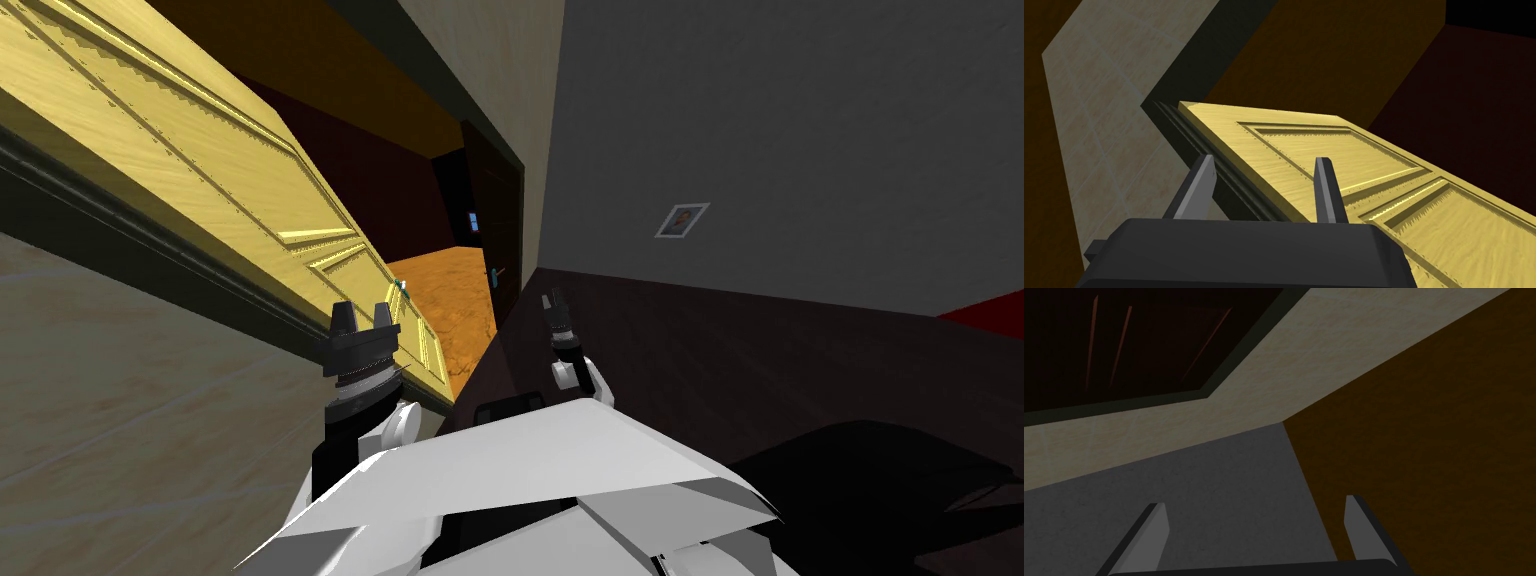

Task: Push the door open

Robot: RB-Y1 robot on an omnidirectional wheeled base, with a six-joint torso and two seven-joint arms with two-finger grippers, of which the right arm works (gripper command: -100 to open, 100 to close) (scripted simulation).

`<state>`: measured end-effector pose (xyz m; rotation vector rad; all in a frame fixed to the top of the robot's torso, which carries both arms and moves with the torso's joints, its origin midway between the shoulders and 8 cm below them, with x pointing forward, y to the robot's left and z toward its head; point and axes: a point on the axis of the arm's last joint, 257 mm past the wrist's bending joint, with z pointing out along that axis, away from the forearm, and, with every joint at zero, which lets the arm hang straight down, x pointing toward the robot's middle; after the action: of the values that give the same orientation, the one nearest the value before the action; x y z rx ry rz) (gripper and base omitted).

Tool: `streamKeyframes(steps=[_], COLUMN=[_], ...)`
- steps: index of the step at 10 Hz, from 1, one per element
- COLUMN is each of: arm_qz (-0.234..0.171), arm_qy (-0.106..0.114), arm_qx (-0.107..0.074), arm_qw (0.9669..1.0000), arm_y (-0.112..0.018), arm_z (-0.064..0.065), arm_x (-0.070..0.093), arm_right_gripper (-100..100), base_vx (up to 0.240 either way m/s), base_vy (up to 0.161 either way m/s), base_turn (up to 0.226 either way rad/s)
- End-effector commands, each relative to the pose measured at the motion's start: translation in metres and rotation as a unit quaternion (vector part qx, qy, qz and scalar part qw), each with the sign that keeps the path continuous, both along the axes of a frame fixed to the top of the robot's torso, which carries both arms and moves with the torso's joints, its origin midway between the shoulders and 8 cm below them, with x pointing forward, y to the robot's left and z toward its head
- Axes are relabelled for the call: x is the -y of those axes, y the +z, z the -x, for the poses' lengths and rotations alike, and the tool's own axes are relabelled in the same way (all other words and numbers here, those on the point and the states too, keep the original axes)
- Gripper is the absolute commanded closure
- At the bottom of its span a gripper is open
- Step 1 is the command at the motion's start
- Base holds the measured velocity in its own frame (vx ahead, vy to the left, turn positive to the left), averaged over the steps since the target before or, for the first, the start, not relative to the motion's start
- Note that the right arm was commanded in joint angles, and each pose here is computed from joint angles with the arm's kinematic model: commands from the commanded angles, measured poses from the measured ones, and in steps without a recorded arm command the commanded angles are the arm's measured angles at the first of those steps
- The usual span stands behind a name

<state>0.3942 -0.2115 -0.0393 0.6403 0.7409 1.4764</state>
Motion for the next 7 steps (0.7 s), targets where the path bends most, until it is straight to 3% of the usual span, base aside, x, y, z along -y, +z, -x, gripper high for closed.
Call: streamKeyframes(steps=[1,7], arm_qz=[0.0,0.003], arm_qy=[0.008,0.037], arm_qx=[-0.007,-0.036], arm_qw=[0.9999,0.9987], arm_y=[-0.007,-0.035], arm_z=[-0.007,-0.034], arm_x=[-0.004,-0.022], arm_right_gripper=[-100,-100], base_vx=[0.072,0.087], base_vy=[-0.051,-0.066], base_turn=[0.051,0.062])
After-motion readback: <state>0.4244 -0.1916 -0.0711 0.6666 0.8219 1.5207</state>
